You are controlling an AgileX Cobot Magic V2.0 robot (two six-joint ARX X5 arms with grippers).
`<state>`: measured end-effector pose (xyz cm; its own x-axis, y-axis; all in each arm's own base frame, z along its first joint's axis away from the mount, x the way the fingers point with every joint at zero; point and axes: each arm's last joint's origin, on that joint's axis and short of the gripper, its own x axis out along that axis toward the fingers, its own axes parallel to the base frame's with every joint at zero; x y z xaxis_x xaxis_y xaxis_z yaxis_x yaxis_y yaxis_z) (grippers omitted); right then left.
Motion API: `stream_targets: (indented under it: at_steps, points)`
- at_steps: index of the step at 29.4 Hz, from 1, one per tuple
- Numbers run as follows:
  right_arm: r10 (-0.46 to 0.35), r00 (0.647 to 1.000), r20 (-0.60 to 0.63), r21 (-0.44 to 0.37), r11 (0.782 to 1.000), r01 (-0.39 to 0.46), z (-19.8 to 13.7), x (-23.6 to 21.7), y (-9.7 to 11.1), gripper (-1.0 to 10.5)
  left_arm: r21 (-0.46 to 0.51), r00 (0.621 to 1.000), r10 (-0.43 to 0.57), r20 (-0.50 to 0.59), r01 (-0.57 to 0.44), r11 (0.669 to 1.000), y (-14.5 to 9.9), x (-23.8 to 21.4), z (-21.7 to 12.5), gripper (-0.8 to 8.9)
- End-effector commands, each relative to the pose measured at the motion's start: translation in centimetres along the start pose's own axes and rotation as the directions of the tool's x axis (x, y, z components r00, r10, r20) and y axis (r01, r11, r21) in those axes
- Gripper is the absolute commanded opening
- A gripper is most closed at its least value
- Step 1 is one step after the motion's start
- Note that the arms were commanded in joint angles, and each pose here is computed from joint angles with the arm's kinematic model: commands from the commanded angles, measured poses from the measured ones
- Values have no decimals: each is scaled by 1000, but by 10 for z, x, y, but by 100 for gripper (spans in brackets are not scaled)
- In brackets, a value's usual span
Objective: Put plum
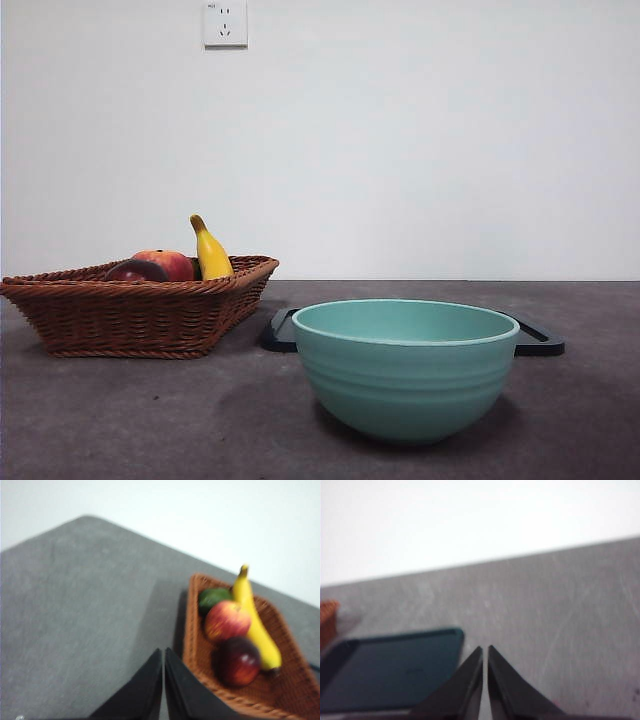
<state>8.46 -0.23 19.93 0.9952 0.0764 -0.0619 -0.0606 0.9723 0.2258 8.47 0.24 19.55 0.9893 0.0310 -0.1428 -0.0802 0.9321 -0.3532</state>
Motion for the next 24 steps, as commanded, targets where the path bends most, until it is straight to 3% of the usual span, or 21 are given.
stream_targets:
  at_steps: [1,7,13,17,24]
  points:
    - [0,1000,3,26,1000,0,17,-5,4,6,-18,999,-35,-7,35,999,-8,-7,19,9]
    - [42,998,-49,13,999,-41,60,-9,16,6,23,990,-106,-94,108,994,-28,-15,63,9]
    - [161,965,-205,-20,985,-169,106,-1,30,6,110,947,-196,-254,230,967,-47,-12,101,9]
    - [272,907,-322,-5,957,-289,136,8,39,6,112,883,-298,-362,359,926,-58,-6,119,9]
    - [451,753,-478,77,876,-476,170,19,55,6,65,710,-444,-546,564,823,-72,2,134,9]
